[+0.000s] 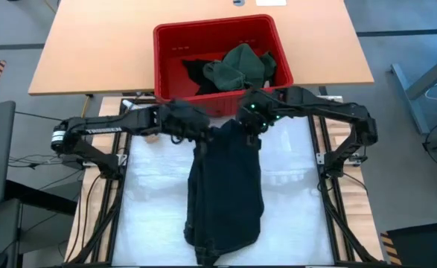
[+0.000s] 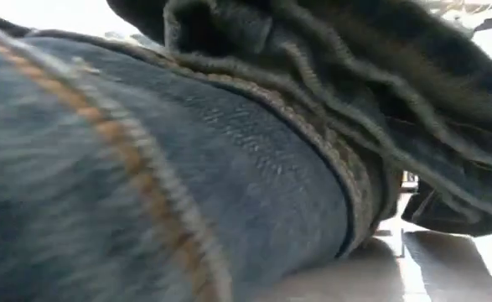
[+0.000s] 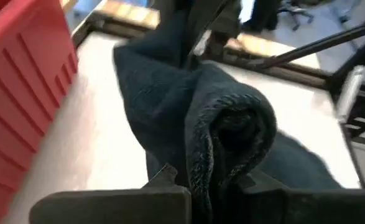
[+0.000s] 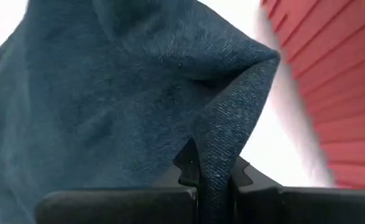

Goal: Fold laundry
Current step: Fold the dark blue pants

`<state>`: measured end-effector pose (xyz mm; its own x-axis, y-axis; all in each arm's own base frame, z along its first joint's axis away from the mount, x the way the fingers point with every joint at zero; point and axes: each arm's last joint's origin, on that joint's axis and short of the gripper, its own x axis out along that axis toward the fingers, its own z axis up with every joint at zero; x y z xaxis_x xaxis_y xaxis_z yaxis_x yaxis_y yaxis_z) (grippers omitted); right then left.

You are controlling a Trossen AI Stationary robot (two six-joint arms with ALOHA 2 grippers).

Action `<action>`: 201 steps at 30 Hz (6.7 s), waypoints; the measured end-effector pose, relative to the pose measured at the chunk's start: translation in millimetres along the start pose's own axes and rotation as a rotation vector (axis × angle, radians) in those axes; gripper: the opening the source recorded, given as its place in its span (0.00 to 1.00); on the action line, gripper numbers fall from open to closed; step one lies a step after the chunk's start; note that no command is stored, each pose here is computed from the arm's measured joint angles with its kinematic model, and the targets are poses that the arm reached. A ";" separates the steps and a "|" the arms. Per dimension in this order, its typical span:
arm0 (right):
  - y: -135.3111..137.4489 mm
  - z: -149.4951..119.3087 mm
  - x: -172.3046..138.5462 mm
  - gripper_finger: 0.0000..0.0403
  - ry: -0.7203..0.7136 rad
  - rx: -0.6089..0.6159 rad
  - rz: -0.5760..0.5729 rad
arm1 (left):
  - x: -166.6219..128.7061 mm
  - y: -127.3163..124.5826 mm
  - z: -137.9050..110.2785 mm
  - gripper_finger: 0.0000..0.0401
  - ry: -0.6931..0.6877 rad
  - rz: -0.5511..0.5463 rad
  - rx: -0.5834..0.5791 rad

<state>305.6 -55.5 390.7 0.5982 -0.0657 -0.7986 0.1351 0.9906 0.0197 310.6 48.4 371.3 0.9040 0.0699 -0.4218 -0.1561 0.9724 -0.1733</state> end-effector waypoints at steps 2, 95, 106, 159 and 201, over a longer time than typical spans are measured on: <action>-5.7 4.1 -2.1 0.09 -0.049 0.009 -0.012 | -13.5 4.9 9.3 0.02 -0.056 0.001 0.025; 107.7 32.7 -161.7 0.09 -0.731 -0.388 0.003 | -120.4 -112.3 94.2 0.02 -0.543 -0.545 0.125; 128.4 32.7 -187.1 0.09 -0.838 -0.243 0.204 | -116.0 -144.7 96.2 0.02 -0.639 -0.579 -0.141; 124.7 -72.4 96.3 0.09 0.032 -0.162 0.186 | 24.6 -88.5 -142.0 0.03 0.439 -0.498 0.069; 143.6 -45.5 80.0 0.49 -0.208 -0.158 0.445 | 12.0 -107.0 -125.4 0.33 0.493 -0.847 -0.256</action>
<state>336.9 86.9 302.2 0.7173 0.3598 -0.5967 -0.2798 0.9330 0.2263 288.1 -82.7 273.1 0.5008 -0.7767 -0.3819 0.3277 0.5785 -0.7469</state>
